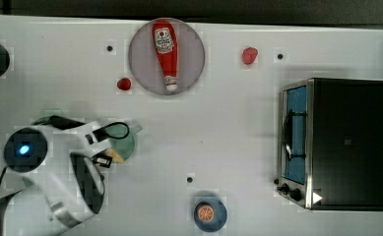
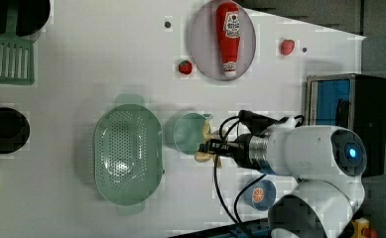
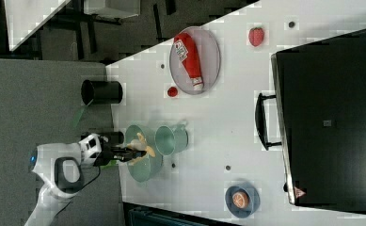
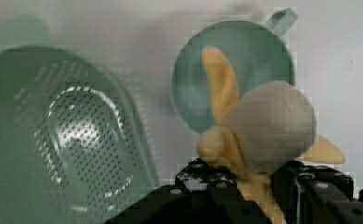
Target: Pick Banana and place it in mug.
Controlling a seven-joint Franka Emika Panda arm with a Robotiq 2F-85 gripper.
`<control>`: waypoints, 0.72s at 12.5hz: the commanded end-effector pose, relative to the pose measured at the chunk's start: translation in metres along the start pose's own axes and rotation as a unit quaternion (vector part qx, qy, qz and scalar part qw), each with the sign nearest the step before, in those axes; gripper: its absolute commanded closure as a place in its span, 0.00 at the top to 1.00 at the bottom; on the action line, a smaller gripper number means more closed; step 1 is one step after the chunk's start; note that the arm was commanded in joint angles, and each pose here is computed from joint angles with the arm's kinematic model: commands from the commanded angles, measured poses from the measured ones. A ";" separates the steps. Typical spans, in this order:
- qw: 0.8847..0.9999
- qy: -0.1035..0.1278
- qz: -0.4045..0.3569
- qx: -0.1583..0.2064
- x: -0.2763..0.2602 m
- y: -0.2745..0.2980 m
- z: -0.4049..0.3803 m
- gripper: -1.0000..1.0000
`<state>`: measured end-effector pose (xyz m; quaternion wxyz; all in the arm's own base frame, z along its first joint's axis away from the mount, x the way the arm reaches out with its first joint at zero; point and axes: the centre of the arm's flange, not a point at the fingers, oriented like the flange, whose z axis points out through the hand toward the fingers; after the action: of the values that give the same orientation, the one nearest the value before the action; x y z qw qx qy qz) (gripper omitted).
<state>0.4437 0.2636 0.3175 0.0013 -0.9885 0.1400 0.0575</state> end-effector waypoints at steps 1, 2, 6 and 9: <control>0.997 0.000 0.079 0.008 0.018 0.014 0.023 0.32; 0.995 -0.004 0.095 0.006 0.019 0.015 0.030 0.42; 0.995 0.007 0.102 0.016 0.023 0.015 0.041 0.86; 0.993 0.027 0.114 0.031 0.036 0.019 0.021 1.00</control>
<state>0.4494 0.2485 0.2704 0.0049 -0.9789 0.2004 0.0385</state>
